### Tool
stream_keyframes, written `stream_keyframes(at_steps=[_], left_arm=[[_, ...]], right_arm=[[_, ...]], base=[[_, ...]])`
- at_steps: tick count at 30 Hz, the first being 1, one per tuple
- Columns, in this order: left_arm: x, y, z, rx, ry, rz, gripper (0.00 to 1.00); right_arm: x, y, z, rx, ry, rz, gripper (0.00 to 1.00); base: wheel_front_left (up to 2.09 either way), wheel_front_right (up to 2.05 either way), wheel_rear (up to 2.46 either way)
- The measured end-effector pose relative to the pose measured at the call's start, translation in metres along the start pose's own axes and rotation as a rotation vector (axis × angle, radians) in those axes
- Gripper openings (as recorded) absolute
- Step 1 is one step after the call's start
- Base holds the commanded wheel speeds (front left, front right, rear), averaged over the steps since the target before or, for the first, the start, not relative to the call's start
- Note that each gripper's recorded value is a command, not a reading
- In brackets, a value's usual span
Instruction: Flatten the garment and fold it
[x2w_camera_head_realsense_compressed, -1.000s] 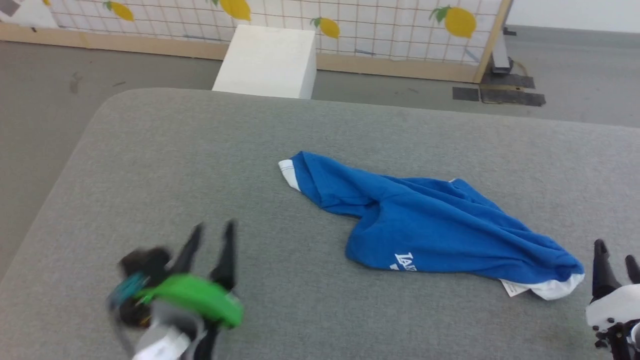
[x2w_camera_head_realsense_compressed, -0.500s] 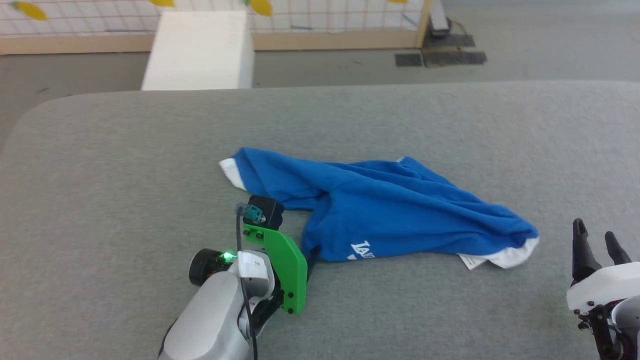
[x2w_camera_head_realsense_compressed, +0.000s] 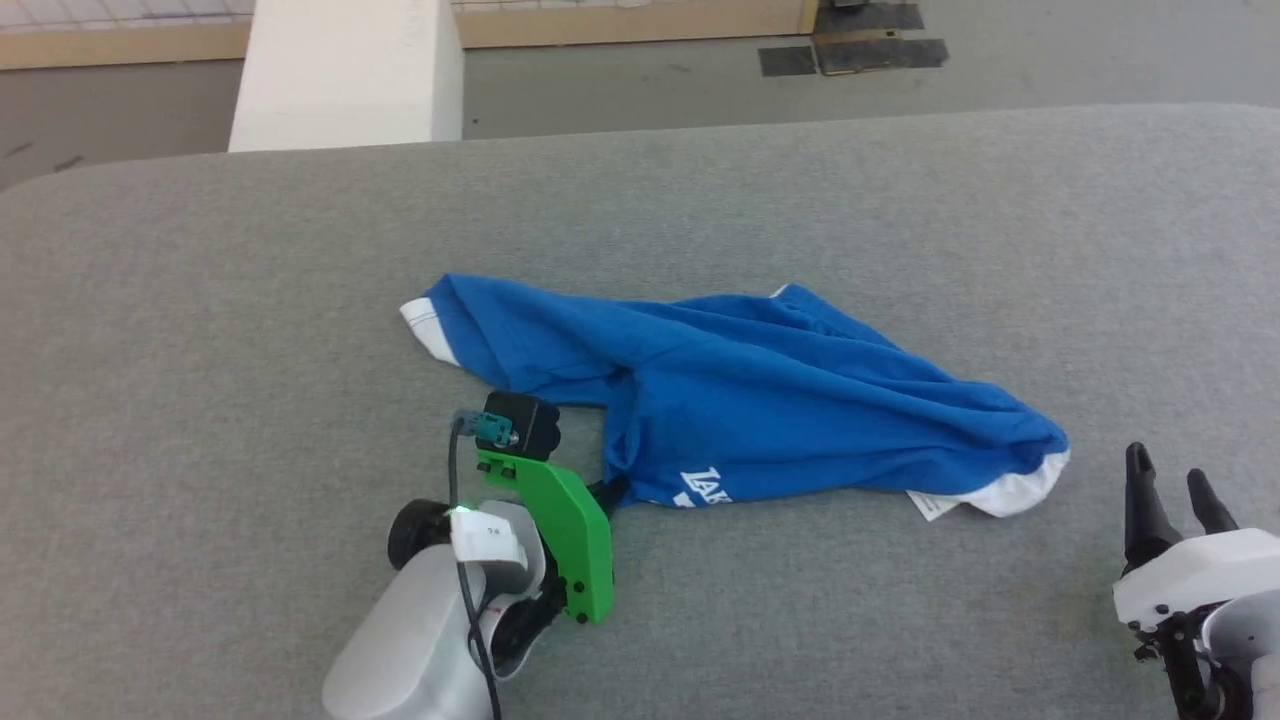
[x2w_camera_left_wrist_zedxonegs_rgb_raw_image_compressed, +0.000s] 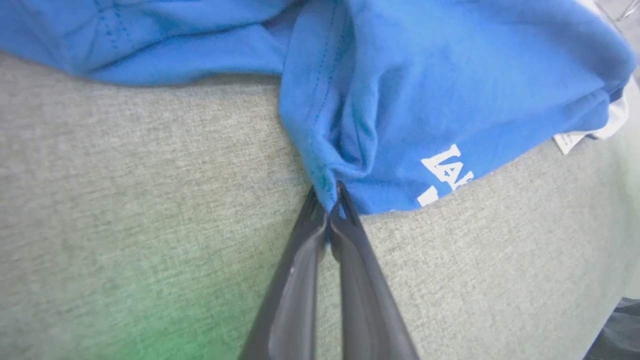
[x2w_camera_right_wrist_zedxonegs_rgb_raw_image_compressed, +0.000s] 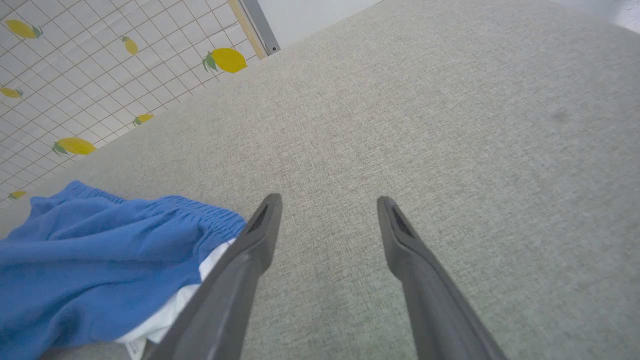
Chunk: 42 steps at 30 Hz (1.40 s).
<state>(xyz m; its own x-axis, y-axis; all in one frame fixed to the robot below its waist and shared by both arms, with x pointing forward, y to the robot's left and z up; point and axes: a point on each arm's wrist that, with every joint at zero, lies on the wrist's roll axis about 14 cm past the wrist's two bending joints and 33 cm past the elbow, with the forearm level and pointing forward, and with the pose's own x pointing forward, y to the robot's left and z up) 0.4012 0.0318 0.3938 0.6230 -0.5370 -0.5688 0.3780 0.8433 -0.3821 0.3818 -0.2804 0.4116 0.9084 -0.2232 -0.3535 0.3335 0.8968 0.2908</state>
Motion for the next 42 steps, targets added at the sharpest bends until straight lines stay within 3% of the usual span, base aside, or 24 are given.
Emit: stream_keyframes(at_steps=[4, 8, 12, 16, 20, 21, 25, 28, 34, 38, 42], left_arm=[[-0.018, 0.017, 0.029, -0.120, -0.155, 0.037, 0.00], [-0.063, 0.057, 0.075, -0.174, -0.368, 0.153, 0.00], [-0.120, 0.099, 0.088, -0.196, -0.476, 0.317, 0.00], [-0.170, 0.138, 0.057, -0.274, -0.461, 0.494, 0.00], [-0.212, 0.170, -0.012, -0.419, -0.361, 0.674, 0.00], [-0.227, 0.173, -0.052, -0.546, -0.323, 0.717, 1.00], [-0.242, 0.171, -0.052, -0.650, -0.443, 0.708, 1.00], [-0.270, 0.179, -0.029, -0.602, -0.610, 0.743, 1.00], [-0.306, 0.186, 0.007, -0.306, -0.834, 0.834, 1.00], [-0.309, 0.180, 0.014, -0.156, -0.905, 0.866, 1.00], [-0.301, 0.176, 0.012, -0.115, -0.912, 0.862, 1.00]], right_arm=[[0.005, 0.012, -0.005, -0.013, 0.016, 0.030, 1.00], [0.010, 0.032, -0.010, -0.019, 0.032, 0.079, 1.00], [0.013, 0.055, -0.014, -0.025, 0.045, 0.135, 1.00], [0.014, 0.079, -0.016, -0.036, 0.054, 0.196, 1.00], [0.014, 0.104, -0.019, -0.051, 0.062, 0.258, 1.00], [0.012, 0.119, -0.019, -0.064, 0.064, 0.295, 1.00], [0.007, 0.139, -0.019, -0.098, 0.066, 0.353, 1.00], [0.001, 0.160, -0.023, -0.134, 0.081, 0.415, 1.00], [-0.024, 0.230, -0.045, -0.254, 0.170, 0.633, 1.00], [-0.048, 0.273, -0.070, -0.353, 0.268, 0.777, 1.00], [-0.063, 0.309, -0.083, -0.435, 0.322, 0.892, 1.00]], base=[[0.00, 0.00, 0.00], [0.00, 0.00, 0.00], [0.00, 0.00, 0.00], [0.00, 0.00, 0.00], [0.00, 0.00, 0.00], [0.00, 0.00, 0.00], [0.00, 0.00, 0.00], [0.00, 0.00, 0.00], [0.00, 0.00, 0.00], [0.00, 0.00, 0.00], [0.00, 0.00, 0.00]])
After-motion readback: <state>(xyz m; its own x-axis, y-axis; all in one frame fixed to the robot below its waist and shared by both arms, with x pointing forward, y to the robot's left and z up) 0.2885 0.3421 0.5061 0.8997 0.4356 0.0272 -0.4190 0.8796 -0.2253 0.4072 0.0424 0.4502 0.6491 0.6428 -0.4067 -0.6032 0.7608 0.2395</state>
